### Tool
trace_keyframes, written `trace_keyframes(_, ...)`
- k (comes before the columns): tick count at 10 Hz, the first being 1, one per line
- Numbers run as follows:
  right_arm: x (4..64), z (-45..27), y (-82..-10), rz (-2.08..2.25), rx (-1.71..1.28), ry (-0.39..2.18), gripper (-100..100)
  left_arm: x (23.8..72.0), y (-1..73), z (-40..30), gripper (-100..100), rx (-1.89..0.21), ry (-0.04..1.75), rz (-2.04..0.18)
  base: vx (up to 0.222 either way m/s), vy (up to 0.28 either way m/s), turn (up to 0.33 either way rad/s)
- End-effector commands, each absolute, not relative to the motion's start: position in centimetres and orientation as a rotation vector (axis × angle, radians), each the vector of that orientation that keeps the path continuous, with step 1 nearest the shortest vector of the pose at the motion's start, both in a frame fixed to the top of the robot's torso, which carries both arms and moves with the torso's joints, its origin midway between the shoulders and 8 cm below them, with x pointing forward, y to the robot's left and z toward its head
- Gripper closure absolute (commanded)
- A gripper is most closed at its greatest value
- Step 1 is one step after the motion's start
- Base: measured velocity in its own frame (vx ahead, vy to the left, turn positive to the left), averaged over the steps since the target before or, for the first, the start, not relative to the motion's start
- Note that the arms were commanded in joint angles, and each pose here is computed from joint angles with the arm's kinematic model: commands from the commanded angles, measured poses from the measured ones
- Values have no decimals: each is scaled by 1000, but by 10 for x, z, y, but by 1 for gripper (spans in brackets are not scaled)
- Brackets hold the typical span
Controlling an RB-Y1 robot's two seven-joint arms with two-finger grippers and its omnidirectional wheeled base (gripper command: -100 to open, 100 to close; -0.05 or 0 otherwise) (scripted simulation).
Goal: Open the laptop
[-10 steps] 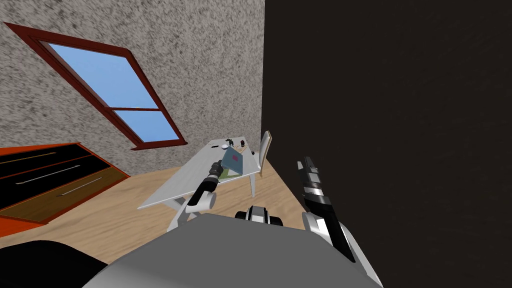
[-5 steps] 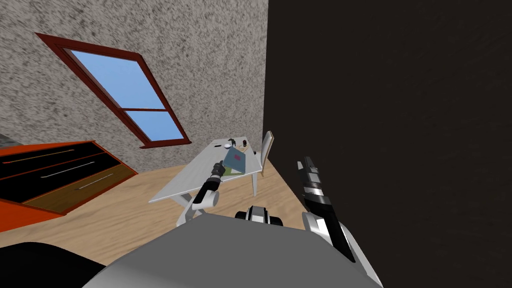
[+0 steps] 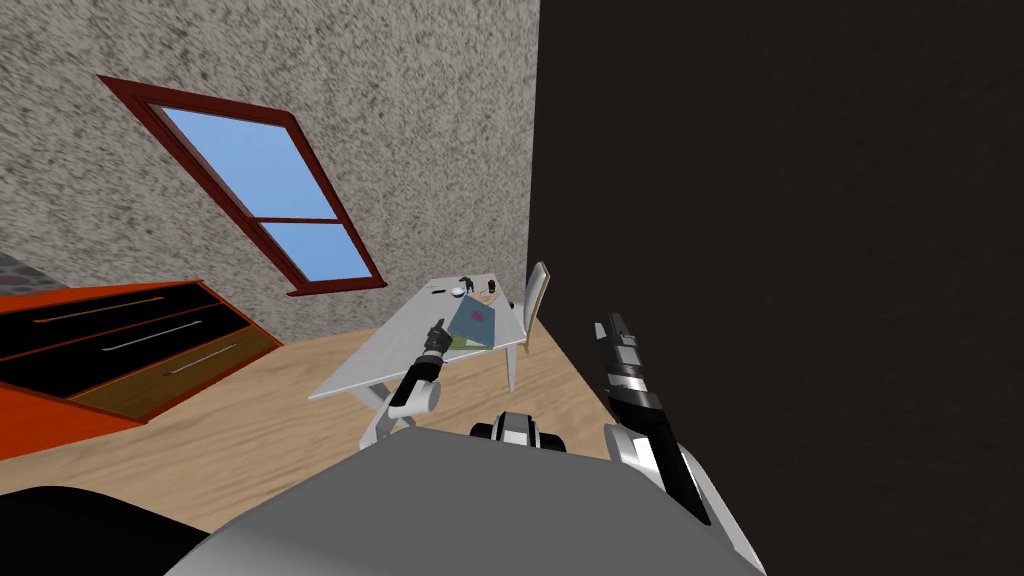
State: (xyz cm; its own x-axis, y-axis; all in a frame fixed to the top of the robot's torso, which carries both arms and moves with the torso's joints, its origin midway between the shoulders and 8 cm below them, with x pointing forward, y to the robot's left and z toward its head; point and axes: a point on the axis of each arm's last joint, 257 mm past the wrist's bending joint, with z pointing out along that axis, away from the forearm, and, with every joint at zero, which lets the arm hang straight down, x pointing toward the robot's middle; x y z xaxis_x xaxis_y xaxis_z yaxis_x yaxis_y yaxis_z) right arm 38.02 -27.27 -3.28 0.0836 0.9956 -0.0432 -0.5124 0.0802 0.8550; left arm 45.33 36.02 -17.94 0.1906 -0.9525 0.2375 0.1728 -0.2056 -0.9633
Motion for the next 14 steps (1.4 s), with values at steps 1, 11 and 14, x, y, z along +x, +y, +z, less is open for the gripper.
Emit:
trace_keyframes(1, 380, -33, -273, 1322, 793, 787, 0, 450, 361, -169, -100, -1351, 830, -1271, 19, -9, -1)
trace_keyframes(11, 380, -33, -273, 1322, 793, 787, 0, 436, 365, -137, 0, -1357, 830, -1266, 15, -5, -4)
trace_keyframes(14, 380, -33, -273, 1322, 793, 787, 0, 436, 365, -137, 0, -1356, 830, -1266, 0, 0, 0)
